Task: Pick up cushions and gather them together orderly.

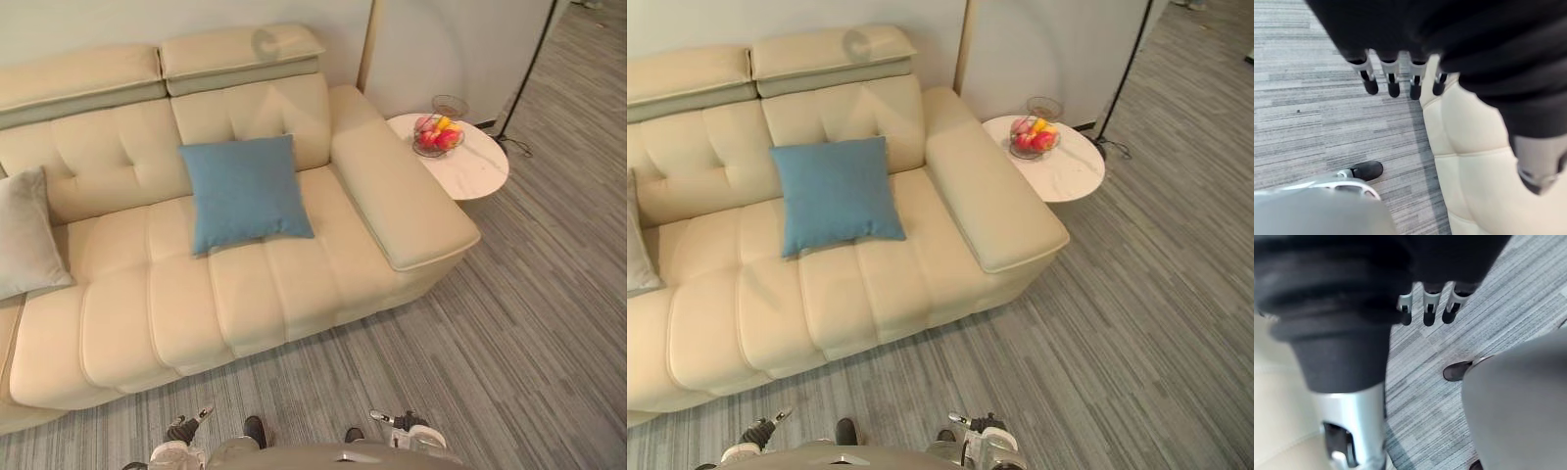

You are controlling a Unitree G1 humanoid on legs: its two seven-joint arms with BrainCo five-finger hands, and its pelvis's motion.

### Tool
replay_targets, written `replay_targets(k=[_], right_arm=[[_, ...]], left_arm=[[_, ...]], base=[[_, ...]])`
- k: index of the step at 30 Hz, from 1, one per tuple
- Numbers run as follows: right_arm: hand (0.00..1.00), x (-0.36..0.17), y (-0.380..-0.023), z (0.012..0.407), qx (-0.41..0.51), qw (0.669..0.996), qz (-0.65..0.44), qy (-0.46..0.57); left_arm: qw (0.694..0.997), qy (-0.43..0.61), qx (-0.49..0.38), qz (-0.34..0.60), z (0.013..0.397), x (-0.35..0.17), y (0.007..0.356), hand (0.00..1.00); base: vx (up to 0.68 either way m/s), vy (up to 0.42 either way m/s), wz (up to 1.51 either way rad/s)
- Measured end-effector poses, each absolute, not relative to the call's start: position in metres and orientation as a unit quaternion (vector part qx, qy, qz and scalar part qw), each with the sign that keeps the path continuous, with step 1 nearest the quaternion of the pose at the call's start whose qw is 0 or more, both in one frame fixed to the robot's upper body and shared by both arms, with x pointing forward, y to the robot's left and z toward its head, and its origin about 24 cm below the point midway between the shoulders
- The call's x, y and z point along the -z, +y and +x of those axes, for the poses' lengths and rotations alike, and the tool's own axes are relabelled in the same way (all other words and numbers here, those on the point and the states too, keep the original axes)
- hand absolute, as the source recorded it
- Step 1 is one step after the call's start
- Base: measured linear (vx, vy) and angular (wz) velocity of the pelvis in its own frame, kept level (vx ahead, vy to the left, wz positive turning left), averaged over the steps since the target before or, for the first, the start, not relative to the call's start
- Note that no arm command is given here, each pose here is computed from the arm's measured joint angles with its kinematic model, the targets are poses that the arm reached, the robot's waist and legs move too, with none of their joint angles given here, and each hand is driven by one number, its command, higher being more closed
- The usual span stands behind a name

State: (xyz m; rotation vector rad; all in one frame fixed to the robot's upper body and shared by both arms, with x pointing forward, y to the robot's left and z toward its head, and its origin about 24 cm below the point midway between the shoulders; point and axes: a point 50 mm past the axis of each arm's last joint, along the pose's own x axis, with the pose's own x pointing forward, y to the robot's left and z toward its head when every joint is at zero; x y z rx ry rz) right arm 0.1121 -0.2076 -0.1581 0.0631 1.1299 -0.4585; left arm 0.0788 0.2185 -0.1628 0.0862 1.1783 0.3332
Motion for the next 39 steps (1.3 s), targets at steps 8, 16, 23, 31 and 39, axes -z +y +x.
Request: replay_targets(k=[8,16,23,31,39], right_arm=[[0.0,0.155,-0.211,0.115,0.225,0.827,0.033,0.515],[0.0,0.149,-0.205,0.132,0.201,0.844,0.02,0.497],[0.0,0.143,-0.222,0.141,0.212,0.852,0.002,0.479],[0.0,0.145,-0.229,0.134,0.217,0.844,-0.006,0.49],[0.0,0.147,-0.231,0.127,0.228,0.834,-0.009,0.502]], left_arm=[[0.816,0.552,-0.166,0.026,0.078,0.163,0.217,0.0],[0.826,0.539,-0.164,0.026,0.091,0.16,0.218,0.0],[0.85,0.506,-0.144,0.017,0.119,0.155,0.202,0.0],[0.846,0.522,-0.112,0.011,0.113,0.16,0.186,0.0],[0.853,0.511,-0.106,-0.003,0.118,0.158,0.176,0.0]], base=[[-0.07,0.009,-0.96],[0.08,-0.048,-1.52],[0.07,-0.123,-1.13],[0.05,-0.089,-0.37],[0.11,0.026,-0.83]])
